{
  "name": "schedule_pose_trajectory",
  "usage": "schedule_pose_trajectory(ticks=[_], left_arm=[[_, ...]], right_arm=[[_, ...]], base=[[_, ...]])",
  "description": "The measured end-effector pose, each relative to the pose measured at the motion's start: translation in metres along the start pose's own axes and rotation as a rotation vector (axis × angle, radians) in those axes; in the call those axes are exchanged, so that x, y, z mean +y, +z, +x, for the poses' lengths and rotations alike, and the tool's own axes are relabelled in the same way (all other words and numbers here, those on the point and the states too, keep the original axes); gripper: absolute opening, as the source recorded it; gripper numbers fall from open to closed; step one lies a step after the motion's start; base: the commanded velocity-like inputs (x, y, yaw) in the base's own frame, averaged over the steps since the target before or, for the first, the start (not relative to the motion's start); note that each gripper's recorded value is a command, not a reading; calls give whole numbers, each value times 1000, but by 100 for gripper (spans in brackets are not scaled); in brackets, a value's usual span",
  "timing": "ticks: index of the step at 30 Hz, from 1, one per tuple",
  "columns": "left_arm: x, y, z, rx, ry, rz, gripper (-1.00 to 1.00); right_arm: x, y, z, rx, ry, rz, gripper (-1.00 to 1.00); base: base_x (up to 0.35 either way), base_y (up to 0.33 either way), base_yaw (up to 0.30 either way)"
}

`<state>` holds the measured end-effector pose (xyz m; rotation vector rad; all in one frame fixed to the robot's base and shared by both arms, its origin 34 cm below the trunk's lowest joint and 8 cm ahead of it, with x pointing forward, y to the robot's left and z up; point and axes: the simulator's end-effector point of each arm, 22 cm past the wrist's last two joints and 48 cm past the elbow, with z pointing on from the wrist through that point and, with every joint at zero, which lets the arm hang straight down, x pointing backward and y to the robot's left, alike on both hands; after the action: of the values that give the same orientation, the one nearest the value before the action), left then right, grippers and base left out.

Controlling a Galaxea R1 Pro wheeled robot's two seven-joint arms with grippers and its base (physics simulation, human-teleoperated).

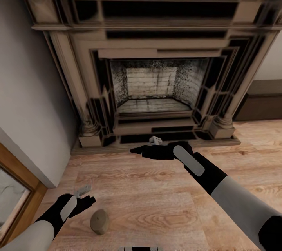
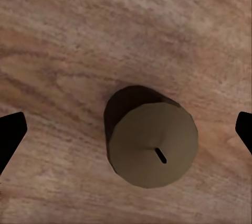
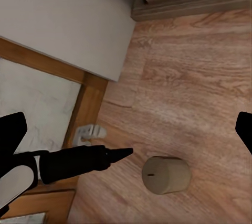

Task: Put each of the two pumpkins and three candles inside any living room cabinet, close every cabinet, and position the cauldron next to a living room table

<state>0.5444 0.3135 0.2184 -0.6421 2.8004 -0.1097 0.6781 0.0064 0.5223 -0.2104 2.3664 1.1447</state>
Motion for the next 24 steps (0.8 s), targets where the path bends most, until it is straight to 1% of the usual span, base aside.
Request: schedule_pose_trajectory(ticks=[13, 17, 19, 21, 24], left_arm=[[9, 20, 20, 44, 6, -24, 100], [-4, 28, 32, 61, 16, -10, 100], [-18, 32, 43, 77, 40, 5, 100], [-22, 35, 50, 89, 54, 8, 100], [-36, 39, 62, 106, 88, 21, 100]], right_arm=[[-25, 17, 17, 34, 40, 11, 100], [-32, 23, 22, 44, 52, 13, 100], [-35, 25, 25, 50, 58, 13, 100], [-39, 28, 27, 55, 65, 14, 100], [-42, 30, 30, 60, 71, 14, 100]], base=[[0, 0, 0], [0, 0, 0], [0, 0, 0], [0, 0, 0], [0, 0, 0]])
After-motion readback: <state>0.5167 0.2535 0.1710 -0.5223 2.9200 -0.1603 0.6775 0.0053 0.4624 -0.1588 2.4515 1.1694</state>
